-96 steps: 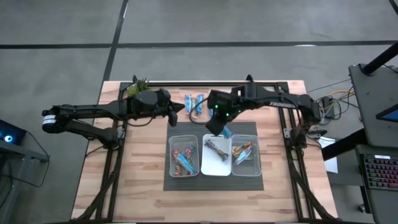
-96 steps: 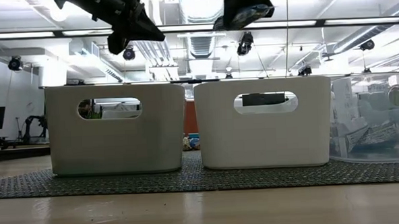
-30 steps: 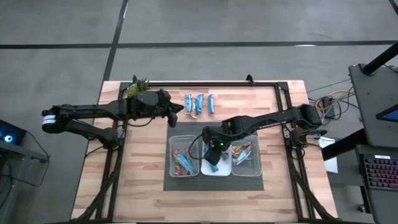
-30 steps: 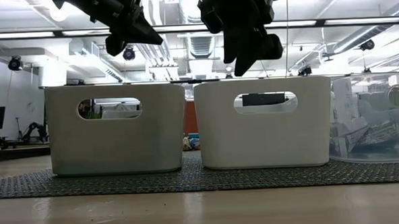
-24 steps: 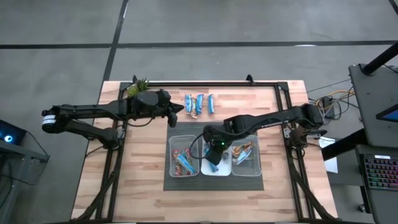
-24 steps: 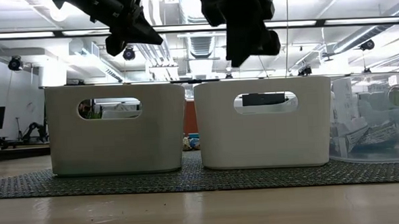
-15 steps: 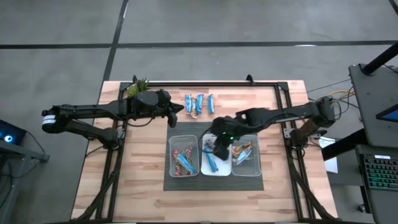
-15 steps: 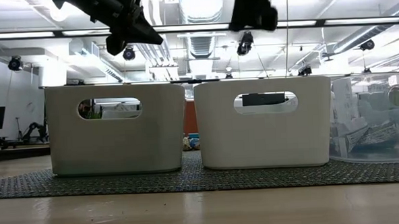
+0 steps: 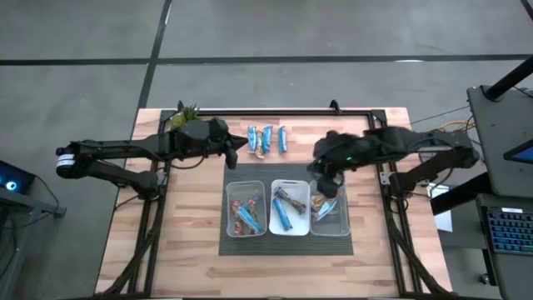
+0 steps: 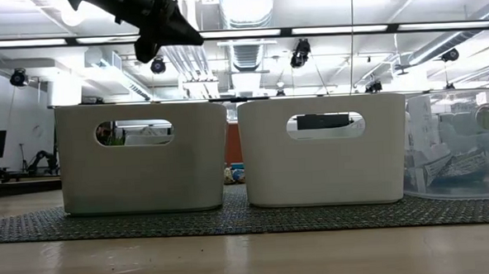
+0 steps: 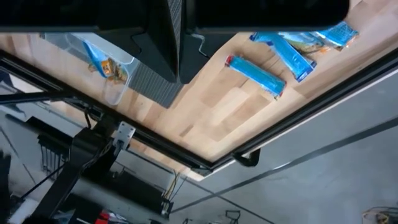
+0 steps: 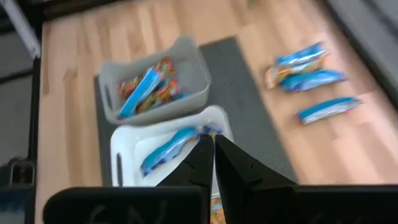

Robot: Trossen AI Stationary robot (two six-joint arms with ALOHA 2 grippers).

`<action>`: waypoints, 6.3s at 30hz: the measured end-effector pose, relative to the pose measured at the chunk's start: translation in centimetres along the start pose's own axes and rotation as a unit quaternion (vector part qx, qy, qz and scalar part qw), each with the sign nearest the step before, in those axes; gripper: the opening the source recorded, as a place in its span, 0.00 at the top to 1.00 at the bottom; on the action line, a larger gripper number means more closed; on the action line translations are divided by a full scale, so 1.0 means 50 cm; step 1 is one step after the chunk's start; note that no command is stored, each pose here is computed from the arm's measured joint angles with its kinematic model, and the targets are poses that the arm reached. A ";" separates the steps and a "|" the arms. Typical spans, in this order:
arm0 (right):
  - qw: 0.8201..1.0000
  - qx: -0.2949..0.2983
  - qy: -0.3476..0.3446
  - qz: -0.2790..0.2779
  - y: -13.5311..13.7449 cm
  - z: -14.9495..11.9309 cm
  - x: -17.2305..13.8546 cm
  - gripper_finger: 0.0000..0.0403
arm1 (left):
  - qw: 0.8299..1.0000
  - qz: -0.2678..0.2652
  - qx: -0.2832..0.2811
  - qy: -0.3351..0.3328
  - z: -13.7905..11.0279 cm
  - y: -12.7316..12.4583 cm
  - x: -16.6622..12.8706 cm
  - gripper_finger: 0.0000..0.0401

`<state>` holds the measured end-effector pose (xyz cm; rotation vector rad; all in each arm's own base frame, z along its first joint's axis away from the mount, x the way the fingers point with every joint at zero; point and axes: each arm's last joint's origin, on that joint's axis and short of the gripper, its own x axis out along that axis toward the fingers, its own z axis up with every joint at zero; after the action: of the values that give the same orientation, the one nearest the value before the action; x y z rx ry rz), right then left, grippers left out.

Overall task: Pick and place Granola Bars by type
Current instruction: Put the orange granola bar into the transparent bin

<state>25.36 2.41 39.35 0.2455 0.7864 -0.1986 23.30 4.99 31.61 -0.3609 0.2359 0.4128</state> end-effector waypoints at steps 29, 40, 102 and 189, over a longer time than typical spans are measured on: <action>0.994 0.033 -0.105 -0.027 -0.170 -0.099 -0.069 0.98 | 0.998 0.004 0.047 -0.036 0.169 -0.037 -0.056 1.00; 0.995 0.036 -0.090 -0.015 -0.191 -0.119 -0.058 0.98 | 0.998 0.035 0.038 0.020 0.196 -0.017 -0.001 0.87; 0.994 0.091 -0.060 -0.020 -0.194 -0.132 -0.055 0.98 | 0.852 0.297 -0.182 0.390 0.080 0.206 0.367 0.51; 0.988 0.145 -0.039 0.022 -0.191 -0.141 -0.041 0.98 | 0.625 -0.268 0.582 0.445 -0.077 0.290 0.411 0.51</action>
<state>16.68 -4.46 34.65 0.5270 0.6725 -0.2801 34.77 23.02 17.81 0.7193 1.2654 -0.6139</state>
